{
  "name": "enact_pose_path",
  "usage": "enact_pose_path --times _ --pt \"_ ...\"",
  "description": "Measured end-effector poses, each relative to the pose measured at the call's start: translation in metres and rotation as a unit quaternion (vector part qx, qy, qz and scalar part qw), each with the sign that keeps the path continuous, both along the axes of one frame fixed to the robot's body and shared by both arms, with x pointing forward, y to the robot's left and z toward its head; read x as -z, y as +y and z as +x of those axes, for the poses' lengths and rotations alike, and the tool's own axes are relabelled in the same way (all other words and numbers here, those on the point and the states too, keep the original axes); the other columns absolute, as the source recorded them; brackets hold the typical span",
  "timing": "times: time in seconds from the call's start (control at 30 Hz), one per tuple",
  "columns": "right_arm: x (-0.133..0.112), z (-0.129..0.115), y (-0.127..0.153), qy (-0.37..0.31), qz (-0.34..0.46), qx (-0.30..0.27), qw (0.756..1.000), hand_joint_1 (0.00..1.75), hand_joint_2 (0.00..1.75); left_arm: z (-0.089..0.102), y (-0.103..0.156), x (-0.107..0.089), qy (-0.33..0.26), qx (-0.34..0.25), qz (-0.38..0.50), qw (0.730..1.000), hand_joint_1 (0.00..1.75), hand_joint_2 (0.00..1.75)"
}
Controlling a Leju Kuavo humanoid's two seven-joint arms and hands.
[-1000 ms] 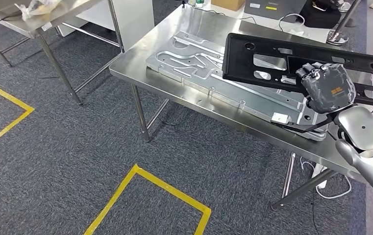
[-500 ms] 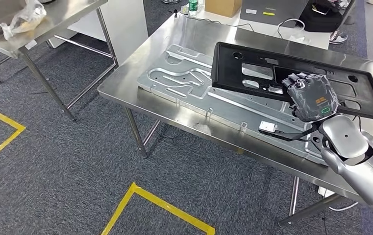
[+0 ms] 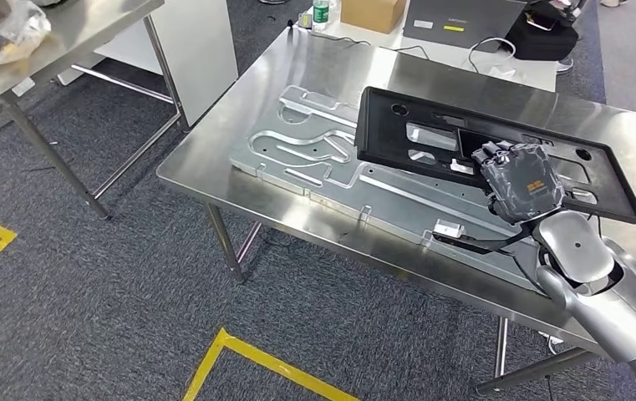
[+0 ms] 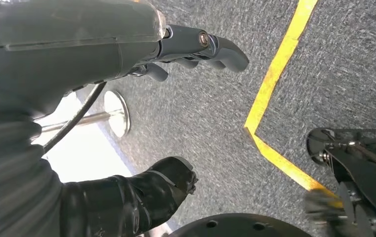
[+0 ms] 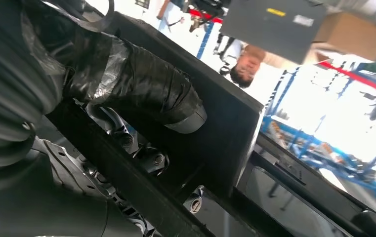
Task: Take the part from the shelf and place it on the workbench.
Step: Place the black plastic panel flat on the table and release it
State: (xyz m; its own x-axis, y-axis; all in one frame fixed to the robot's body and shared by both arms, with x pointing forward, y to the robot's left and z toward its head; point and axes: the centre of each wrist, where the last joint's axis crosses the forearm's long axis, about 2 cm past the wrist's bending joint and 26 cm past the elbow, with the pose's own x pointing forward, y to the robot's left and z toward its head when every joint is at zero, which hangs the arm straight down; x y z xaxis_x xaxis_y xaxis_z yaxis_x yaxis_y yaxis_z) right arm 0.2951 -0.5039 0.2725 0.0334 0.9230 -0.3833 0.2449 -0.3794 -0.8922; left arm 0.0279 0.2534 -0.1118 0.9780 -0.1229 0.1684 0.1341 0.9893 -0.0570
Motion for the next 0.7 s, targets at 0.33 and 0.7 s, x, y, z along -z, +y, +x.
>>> enact_pose_path --times 0.33,0.7 --pt "0.006 0.009 0.002 0.010 0.014 0.007 1.000 1.75 1.75 0.002 0.001 0.000 -0.004 0.007 -0.005 1.000 0.00 1.75" --pt "0.028 0.061 -0.006 0.035 0.027 0.040 0.998 1.75 1.75 0.009 0.007 0.000 -0.006 0.032 -0.006 0.999 0.00 1.75"
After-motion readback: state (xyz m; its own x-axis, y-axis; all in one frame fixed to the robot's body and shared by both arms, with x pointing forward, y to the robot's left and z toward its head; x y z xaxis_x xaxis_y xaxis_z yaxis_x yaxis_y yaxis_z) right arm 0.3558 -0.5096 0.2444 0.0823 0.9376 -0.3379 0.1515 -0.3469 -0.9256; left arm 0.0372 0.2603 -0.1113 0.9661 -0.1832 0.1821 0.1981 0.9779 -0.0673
